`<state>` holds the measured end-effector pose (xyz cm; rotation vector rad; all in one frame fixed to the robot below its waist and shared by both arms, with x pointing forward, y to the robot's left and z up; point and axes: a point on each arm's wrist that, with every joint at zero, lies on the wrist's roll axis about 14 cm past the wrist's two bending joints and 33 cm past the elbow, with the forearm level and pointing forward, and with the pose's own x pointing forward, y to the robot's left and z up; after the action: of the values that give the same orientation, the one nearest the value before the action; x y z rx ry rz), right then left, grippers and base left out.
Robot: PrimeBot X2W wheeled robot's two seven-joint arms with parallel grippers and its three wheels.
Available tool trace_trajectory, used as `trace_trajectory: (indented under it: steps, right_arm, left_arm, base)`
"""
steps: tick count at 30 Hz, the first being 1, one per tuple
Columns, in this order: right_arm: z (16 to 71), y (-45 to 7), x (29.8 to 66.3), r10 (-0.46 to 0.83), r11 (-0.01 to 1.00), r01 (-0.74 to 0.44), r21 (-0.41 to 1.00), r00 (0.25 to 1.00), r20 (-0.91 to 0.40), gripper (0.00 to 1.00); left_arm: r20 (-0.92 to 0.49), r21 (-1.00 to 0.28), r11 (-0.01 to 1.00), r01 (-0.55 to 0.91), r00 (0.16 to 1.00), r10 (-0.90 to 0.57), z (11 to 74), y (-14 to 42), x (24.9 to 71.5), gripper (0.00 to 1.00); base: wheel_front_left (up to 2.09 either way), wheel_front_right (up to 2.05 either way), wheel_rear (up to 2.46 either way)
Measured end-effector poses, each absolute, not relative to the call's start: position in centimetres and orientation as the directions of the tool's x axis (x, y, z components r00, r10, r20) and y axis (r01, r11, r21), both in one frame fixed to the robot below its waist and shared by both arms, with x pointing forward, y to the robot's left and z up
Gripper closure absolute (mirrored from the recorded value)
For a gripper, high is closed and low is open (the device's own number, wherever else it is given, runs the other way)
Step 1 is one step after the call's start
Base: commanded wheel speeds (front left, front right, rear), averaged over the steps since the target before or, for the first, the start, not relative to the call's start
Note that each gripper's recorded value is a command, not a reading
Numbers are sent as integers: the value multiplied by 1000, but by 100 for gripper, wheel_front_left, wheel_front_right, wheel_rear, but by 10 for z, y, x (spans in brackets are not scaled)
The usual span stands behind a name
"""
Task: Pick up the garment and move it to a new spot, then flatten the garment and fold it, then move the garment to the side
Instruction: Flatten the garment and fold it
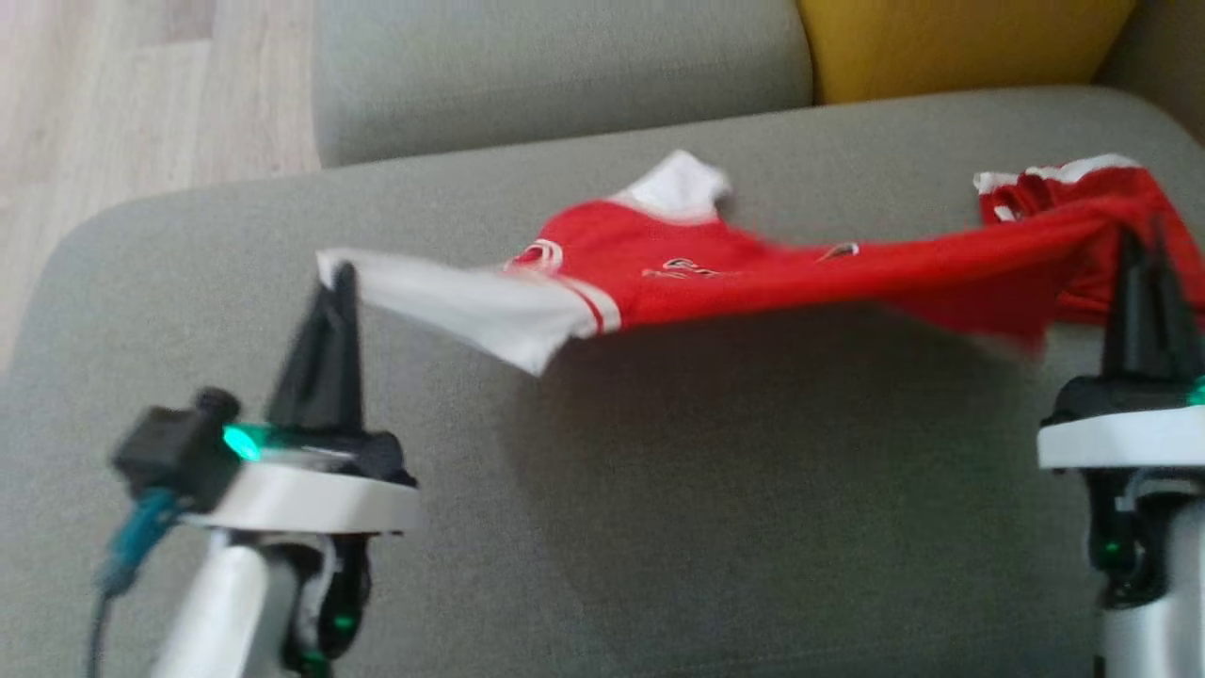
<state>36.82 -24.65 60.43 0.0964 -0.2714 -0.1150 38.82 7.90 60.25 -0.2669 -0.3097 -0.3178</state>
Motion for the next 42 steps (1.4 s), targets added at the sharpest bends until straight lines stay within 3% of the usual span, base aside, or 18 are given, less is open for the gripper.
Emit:
trace_trajectory:
  steps: [12,19,28,36,39,42]
  right_arm:
    - [719,-227,339,-55,997,75,-18,850,524,100]
    - [722,-209,367,10,999,16,-46,865,502,100]
    - [681,-177,491,135,990,-137,-18,934,331,100]
    - [707,-180,596,103,993,-71,-96,918,382,100]
    - [694,-182,622,80,994,-49,-97,933,351,100]
    - [670,-178,644,77,992,-42,-119,948,308,100]
  left_arm:
    - [691,85,917,389,640,-335,770,88,342,100]
    - [674,169,911,376,630,-385,787,87,376,100]
    - [466,294,892,343,764,-447,742,79,510,100]
    - [566,375,899,225,713,-414,786,72,584,100]
    - [588,399,890,221,683,-434,790,59,590,100]
    - [581,350,907,235,705,-407,775,60,604,100]
  base:
    - [0,0,0]
    - [0,0,0]
    - [0,0,0]
    - [0,0,0]
    - [0,0,0]
    - [0,0,0]
